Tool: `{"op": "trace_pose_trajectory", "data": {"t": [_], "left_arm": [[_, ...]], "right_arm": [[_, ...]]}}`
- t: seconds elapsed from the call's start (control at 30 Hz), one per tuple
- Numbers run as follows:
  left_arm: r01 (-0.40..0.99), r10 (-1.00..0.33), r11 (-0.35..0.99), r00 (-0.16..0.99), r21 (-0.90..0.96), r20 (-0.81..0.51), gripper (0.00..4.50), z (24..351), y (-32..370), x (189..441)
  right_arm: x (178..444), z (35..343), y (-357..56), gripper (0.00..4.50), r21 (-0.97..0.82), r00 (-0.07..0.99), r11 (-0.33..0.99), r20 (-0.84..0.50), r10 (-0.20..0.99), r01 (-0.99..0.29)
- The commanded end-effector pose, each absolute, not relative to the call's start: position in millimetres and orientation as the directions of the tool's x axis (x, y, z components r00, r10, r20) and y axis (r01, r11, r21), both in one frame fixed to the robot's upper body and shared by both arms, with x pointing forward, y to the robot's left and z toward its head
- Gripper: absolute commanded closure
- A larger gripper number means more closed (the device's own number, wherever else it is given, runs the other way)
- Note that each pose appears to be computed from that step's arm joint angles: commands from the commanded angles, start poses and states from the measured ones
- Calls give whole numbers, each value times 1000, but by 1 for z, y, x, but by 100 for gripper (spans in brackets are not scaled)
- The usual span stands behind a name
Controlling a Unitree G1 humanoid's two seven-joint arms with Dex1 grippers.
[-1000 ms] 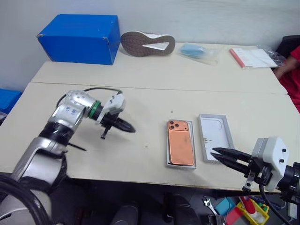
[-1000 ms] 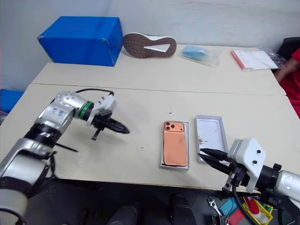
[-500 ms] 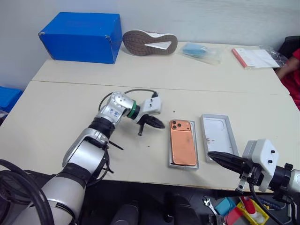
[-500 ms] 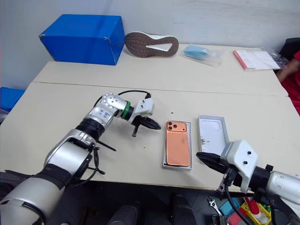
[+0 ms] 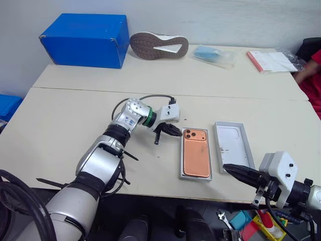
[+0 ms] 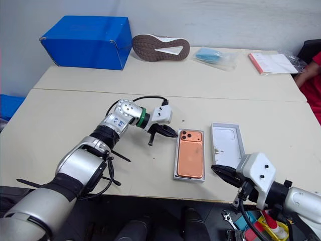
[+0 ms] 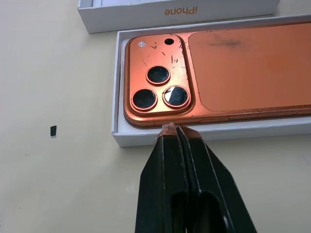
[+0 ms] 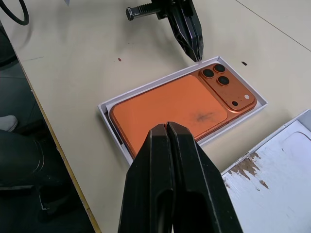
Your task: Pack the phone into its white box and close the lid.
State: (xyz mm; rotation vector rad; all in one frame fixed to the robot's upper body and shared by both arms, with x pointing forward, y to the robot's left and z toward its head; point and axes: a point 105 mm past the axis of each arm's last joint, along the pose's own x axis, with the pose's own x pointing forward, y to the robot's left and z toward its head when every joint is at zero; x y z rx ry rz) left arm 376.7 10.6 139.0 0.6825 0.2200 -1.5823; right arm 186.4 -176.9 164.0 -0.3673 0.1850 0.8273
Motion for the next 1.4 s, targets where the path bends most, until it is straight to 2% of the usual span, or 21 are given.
{"op": "trace_pose_trajectory", "data": {"t": [0.03, 0.27, 0.4, 0.43, 0.47, 0.63, 0.73, 0.87, 1.0, 1.1, 1.3, 1.4], "left_arm": [[942, -867, -185, -22, 280, -498, 450, 160, 6, 374], [972, -937, -189, -136, 141, -322, 450, 202, 42, 360], [971, -946, -235, -238, -43, -222, 450, 225, 78, 332], [966, -943, -243, -257, -92, -210, 411, 228, 83, 325], [964, -939, -240, -261, -116, -225, 394, 226, 92, 318], [958, -913, -246, -280, -149, -297, 238, 220, 118, 292], [963, -902, -248, -269, -106, -338, 145, 217, 123, 285], [975, -905, -221, -213, -23, -369, 12, 212, 122, 288], [977, -912, -212, -193, 12, -363, 3, 214, 116, 289], [978, -912, -200, -167, 53, -374, 0, 213, 113, 291], [972, -894, -220, -165, 87, -417, 0, 203, 113, 290], [970, -895, -206, -133, 131, -426, 0, 201, 111, 293]], "right_arm": [[183, 170, -174, 448, -273, 669, 612, -278, 689, -743], [185, 168, -192, 448, -314, 718, 645, -304, 627, -696], [178, 173, -210, 448, -328, 761, 687, -308, 571, -649], [176, 173, -213, 450, -327, 765, 692, -312, 564, -643], [172, 173, -217, 450, -322, 770, 701, -321, 551, -636], [166, 174, -219, 450, -293, 775, 725, -348, 527, -624], [183, 172, -215, 450, -266, 802, 770, -354, 481, -580], [211, 164, -208, 450, -193, 844, 853, -359, 399, -485], [227, 157, -195, 450, -148, 842, 873, -380, 383, -464], [243, 149, -187, 396, -123, 851, 897, -392, 349, -425], [266, 139, -177, 194, -54, 869, 939, -401, 291, -340], [276, 133, -174, 194, -48, 873, 952, -414, 256, -302]]}}
